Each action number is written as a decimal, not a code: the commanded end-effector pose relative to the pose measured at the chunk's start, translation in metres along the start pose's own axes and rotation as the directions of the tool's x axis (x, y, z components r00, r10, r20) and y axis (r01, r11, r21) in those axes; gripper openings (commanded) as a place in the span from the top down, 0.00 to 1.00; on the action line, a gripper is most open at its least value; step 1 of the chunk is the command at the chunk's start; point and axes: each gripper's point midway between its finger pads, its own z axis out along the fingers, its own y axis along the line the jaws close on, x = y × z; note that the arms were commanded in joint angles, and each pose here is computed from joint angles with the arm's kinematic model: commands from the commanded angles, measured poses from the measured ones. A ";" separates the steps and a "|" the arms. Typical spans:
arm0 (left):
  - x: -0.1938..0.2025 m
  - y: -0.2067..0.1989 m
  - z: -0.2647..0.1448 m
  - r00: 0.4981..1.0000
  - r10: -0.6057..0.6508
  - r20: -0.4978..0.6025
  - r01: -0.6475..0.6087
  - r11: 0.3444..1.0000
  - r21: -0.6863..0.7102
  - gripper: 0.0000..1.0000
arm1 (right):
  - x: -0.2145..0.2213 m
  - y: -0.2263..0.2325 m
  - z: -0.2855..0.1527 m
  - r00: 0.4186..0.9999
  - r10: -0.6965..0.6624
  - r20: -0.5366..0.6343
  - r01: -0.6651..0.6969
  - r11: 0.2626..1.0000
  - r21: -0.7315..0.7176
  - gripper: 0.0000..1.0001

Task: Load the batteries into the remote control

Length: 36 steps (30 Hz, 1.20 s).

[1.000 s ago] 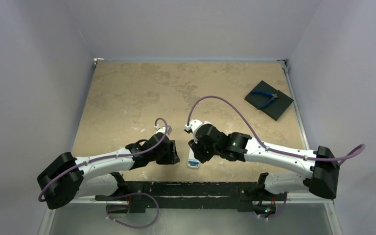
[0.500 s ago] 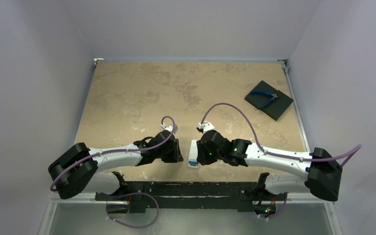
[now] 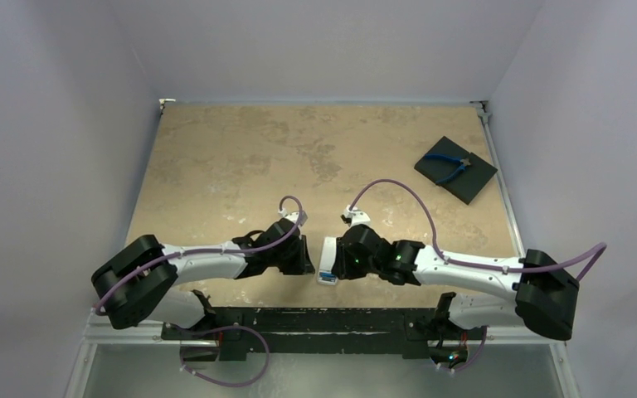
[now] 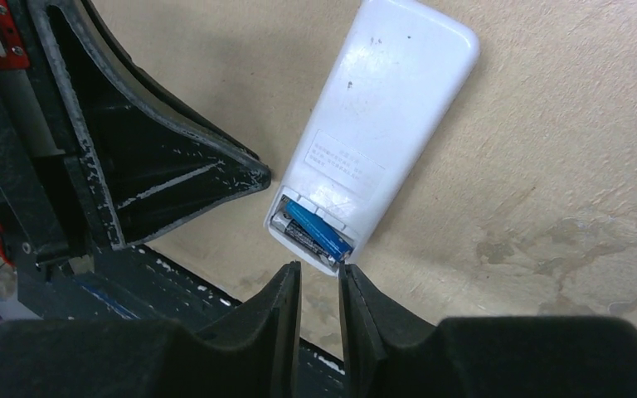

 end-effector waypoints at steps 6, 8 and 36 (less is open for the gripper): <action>-0.002 -0.013 0.004 1.000 0.006 -0.006 -0.006 0.999 0.054 0.90 | -0.005 -0.004 0.011 0.996 0.077 0.041 -0.078 0.996 0.036 0.70; -0.002 -0.013 0.004 1.000 0.005 -0.007 -0.004 0.998 0.055 0.90 | -0.005 -0.007 0.012 0.996 0.083 0.044 -0.085 0.995 0.051 0.70; 0.009 -0.019 0.007 0.999 0.009 -0.031 -0.006 0.997 0.072 0.97 | 0.008 -0.017 0.017 0.994 0.110 0.013 -0.111 0.990 0.090 0.74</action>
